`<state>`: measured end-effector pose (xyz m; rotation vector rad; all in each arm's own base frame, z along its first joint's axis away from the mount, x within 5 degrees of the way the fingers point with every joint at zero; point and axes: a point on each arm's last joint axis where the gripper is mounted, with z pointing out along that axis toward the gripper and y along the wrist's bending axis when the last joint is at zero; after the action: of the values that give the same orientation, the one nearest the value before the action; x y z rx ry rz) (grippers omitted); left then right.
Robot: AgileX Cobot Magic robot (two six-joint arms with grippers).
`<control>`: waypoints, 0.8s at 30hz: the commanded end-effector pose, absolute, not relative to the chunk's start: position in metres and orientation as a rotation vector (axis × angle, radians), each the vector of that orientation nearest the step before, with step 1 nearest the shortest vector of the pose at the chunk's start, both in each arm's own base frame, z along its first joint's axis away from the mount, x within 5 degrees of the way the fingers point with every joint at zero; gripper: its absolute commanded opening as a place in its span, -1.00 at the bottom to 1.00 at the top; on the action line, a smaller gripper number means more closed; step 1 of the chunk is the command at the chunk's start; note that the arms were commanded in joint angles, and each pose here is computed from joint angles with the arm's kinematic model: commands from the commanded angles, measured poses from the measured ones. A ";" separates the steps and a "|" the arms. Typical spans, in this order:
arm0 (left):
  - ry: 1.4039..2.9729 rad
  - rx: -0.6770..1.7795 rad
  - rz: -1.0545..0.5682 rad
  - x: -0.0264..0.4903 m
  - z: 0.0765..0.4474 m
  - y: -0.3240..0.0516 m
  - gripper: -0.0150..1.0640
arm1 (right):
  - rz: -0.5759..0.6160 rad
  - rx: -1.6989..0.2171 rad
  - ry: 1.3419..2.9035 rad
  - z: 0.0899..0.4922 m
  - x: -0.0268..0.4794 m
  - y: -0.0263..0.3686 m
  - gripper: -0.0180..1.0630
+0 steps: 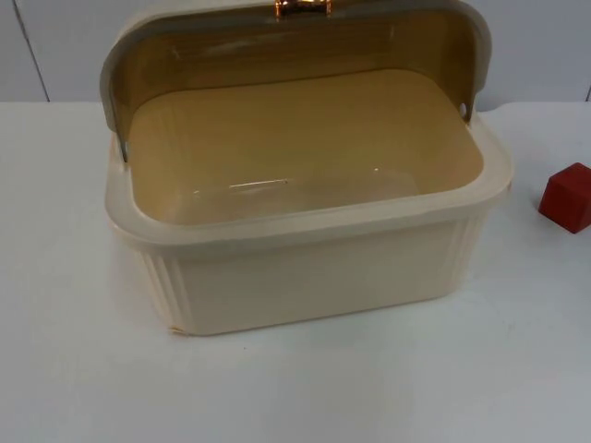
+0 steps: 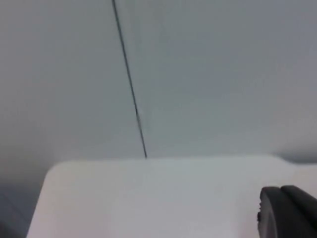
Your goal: Open the box lid with the left hand, place the block into the box with the right hand, then close the box lid with the left hand.
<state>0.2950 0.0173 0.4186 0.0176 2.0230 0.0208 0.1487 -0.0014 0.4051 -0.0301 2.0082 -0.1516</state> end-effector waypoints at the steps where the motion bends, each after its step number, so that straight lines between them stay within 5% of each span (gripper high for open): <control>1: 2.082 -0.030 0.027 0.293 0.395 0.021 -0.98 | -0.145 -0.023 1.993 0.408 0.149 -0.001 0.97; 7: 2.108 -0.051 0.023 0.293 0.376 0.021 -0.71 | -0.145 -0.023 1.994 0.408 0.149 -0.002 0.97; 10: 2.113 -0.075 0.009 0.293 0.375 0.021 -0.13 | -0.143 -0.020 1.994 0.408 0.149 -0.002 0.97; 12: 2.121 -0.075 0.003 0.292 0.375 0.020 0.60 | -0.143 -0.020 1.994 0.408 0.149 -0.002 0.97; 13: 2.121 -0.075 0.003 0.292 0.375 0.020 0.60 | -0.143 -0.020 1.994 0.408 0.149 -0.002 0.97; 14: 2.134 -0.069 0.002 0.291 0.374 0.019 0.98 | -0.143 -0.020 1.994 0.408 0.149 -0.002 0.97; 24: 2.173 0.052 -0.017 0.289 0.371 0.006 0.97 | -0.145 -0.020 1.993 0.408 0.151 -0.001 0.97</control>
<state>0.2918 0.0089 0.3695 0.0547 2.1819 0.0105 0.1487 -0.0014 0.4051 -0.0187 2.0081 -0.1444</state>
